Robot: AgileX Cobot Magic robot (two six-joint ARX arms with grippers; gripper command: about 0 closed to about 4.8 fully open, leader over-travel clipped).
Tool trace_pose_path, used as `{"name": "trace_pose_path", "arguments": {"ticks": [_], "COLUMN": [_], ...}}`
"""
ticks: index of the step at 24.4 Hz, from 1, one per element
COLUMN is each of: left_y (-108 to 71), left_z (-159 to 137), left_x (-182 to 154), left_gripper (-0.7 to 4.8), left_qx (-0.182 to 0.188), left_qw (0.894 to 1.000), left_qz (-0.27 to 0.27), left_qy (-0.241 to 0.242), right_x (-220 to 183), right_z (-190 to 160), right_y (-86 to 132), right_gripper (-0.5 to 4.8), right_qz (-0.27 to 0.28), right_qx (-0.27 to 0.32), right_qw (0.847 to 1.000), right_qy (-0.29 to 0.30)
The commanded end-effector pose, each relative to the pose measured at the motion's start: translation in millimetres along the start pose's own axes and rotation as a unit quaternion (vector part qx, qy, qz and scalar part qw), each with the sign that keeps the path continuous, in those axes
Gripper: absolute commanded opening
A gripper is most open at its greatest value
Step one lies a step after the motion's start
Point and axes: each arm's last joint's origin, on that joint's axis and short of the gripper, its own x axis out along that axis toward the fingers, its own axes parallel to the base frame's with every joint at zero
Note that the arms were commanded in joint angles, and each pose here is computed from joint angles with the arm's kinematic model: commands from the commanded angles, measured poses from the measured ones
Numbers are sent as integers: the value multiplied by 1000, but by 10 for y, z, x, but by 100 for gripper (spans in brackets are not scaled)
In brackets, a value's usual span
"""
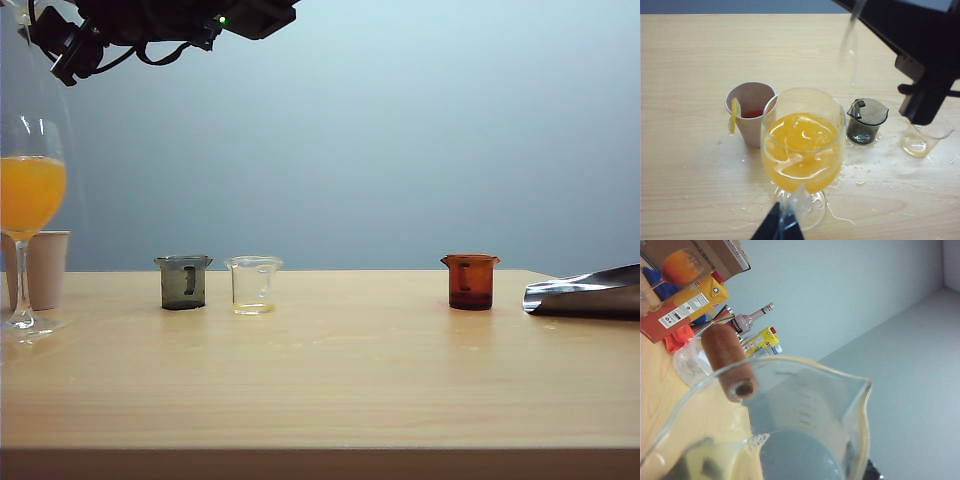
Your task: Pick up the third measuring cup from the left, pour the pineapple juice inside into the goblet, and finally put the measuring cup back in its original place.
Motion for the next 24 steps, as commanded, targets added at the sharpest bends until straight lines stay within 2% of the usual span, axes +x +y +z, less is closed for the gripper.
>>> {"name": "trace_pose_path", "arguments": {"ticks": [1,24], "left_y": [0,0], "left_z": [22,22], "left_x": [-8,-9], "left_gripper": [-3,-4], "left_qx": [2,2], "left_qw": [1000,1000], "left_qz": [0,0], "left_qy": [-9,-9], "right_x": [-15,-21], "right_z": [52,51], "right_y": [-99,-103], "right_gripper": [103,103], "right_qz": [-17,-8], "right_qx": [-8,-50], "right_qw": [1000,998], "right_qy": [-11,-26]}}
